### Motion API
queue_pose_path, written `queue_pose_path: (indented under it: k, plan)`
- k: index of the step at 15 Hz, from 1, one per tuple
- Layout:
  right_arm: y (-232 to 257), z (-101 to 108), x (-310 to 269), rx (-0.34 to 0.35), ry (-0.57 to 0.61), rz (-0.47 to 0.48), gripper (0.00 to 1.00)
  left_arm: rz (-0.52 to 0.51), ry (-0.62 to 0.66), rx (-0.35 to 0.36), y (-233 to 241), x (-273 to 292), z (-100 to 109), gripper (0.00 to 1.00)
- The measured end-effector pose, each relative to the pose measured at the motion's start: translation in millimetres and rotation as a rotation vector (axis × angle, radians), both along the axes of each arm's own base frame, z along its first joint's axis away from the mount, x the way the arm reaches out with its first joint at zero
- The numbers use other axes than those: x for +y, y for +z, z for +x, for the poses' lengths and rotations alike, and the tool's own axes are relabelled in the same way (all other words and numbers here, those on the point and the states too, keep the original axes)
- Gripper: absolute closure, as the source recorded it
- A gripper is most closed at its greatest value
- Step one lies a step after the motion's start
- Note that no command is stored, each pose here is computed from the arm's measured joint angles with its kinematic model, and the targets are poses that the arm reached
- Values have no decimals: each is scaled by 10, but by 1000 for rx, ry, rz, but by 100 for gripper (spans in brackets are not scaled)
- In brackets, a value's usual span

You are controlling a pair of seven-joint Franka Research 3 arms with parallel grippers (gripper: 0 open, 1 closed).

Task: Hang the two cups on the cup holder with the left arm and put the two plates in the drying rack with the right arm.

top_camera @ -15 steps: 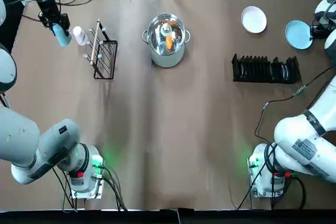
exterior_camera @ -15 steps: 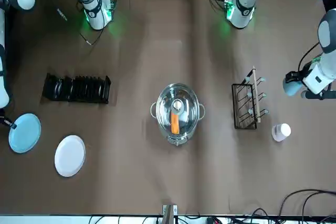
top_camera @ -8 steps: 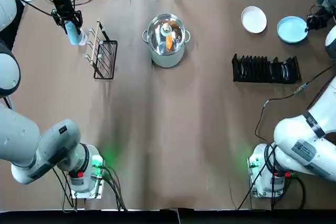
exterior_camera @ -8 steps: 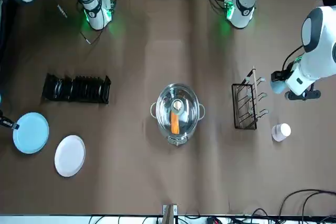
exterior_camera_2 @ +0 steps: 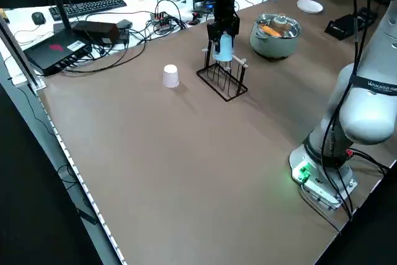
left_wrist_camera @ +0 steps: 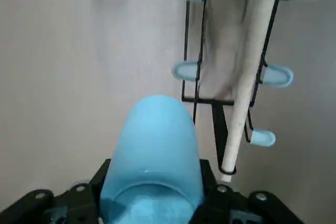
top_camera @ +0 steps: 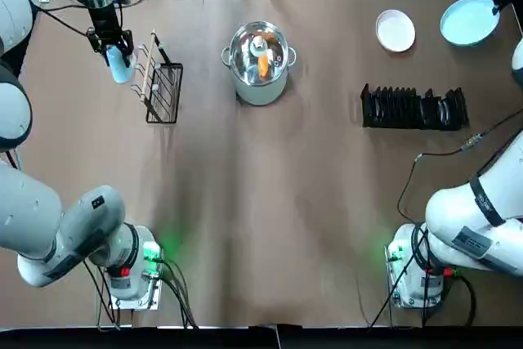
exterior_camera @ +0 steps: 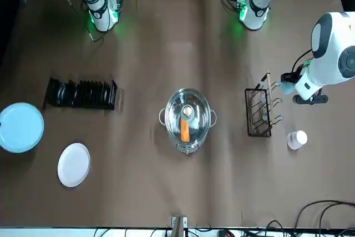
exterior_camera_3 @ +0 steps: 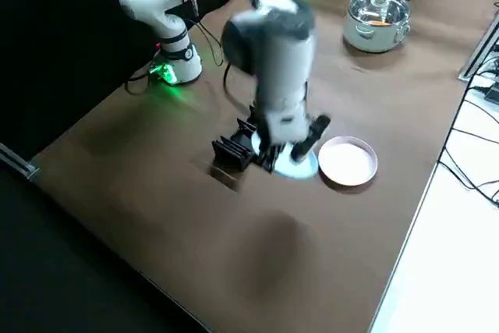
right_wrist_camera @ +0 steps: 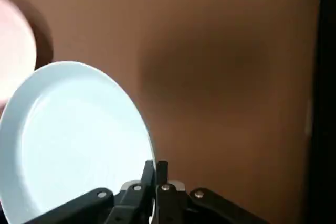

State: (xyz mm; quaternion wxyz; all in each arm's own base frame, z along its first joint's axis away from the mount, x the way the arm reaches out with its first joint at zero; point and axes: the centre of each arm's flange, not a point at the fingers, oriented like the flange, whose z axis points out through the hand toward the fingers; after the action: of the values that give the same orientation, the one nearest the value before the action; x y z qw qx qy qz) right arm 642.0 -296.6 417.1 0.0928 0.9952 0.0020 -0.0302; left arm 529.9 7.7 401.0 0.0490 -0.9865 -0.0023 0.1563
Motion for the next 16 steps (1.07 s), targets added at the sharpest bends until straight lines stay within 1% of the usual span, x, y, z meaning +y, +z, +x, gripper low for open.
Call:
queue_pose_path:
  k: [2, 4, 5, 6, 9, 12, 14, 16]
  plan:
    - [120, 21, 410, 110, 81, -88, 96, -7, -3, -51, 4, 2, 73, 32]
    - [113, 17, 706, 182, 153, -173, 96, -20, -5, -91, -45, 7, 146, 32]
    - [88, -11, 834, 221, 196, -233, 96, -30, -6, -100, -102, 11, 178, 32]
    - [59, -57, 929, 245, 220, -260, 96, -38, -5, -102, -153, 17, 199, 32]
    - [-26, -264, 1096, 304, 268, -300, 96, -52, -1, -106, -259, 29, 240, 32]
    - [-204, -428, 1279, 376, 318, -403, 96, -45, 40, -107, -289, 34, 247, 32]
    - [-441, -537, 1393, 412, 321, -427, 96, -30, 94, -111, -289, 36, 247, 32]
    - [-606, -637, 1458, 431, 337, -425, 96, -15, 153, -114, -293, 47, 247, 32]
